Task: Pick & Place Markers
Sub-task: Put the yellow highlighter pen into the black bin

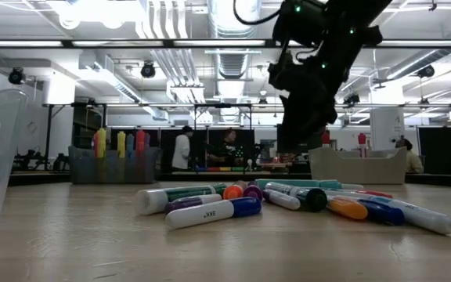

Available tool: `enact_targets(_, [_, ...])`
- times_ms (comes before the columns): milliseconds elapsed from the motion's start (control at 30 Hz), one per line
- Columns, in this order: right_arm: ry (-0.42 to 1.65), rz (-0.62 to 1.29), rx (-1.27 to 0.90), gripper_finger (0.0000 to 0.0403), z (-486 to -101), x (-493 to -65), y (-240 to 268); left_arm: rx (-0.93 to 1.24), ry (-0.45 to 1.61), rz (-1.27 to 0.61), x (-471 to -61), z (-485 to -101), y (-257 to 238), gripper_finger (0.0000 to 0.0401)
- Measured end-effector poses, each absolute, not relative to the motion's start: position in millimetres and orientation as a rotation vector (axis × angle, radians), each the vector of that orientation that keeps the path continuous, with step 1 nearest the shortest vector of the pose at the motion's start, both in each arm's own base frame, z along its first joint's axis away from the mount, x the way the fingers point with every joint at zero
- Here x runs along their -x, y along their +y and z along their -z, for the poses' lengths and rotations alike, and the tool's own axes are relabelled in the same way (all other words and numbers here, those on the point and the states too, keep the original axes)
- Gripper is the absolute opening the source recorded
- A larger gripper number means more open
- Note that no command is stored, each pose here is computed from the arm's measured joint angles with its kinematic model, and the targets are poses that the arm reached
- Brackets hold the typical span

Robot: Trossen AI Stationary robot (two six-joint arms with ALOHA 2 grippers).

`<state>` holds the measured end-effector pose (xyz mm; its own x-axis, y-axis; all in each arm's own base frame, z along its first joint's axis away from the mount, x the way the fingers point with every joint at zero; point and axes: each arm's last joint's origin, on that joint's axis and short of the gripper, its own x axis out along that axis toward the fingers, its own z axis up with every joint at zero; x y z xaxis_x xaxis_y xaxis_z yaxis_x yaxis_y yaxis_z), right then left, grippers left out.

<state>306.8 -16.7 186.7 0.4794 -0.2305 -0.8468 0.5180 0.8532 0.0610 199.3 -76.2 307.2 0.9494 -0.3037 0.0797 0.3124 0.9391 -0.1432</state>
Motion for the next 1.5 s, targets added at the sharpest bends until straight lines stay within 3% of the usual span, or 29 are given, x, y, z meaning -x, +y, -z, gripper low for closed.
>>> enact_targets(567, [1.109, 0.494, -0.316, 0.0226, -151.5, -311.8, -24.3, 0.165, -0.050, 0.315, -200.0, -306.3, -76.5, 0.0119])
enact_targets(1500, [1.142, 0.473, -0.329, 0.0226, -144.4, -306.5, -21.1, 0.164, -0.043, 0.314, -200.2, -305.6, -76.6, 0.0119])
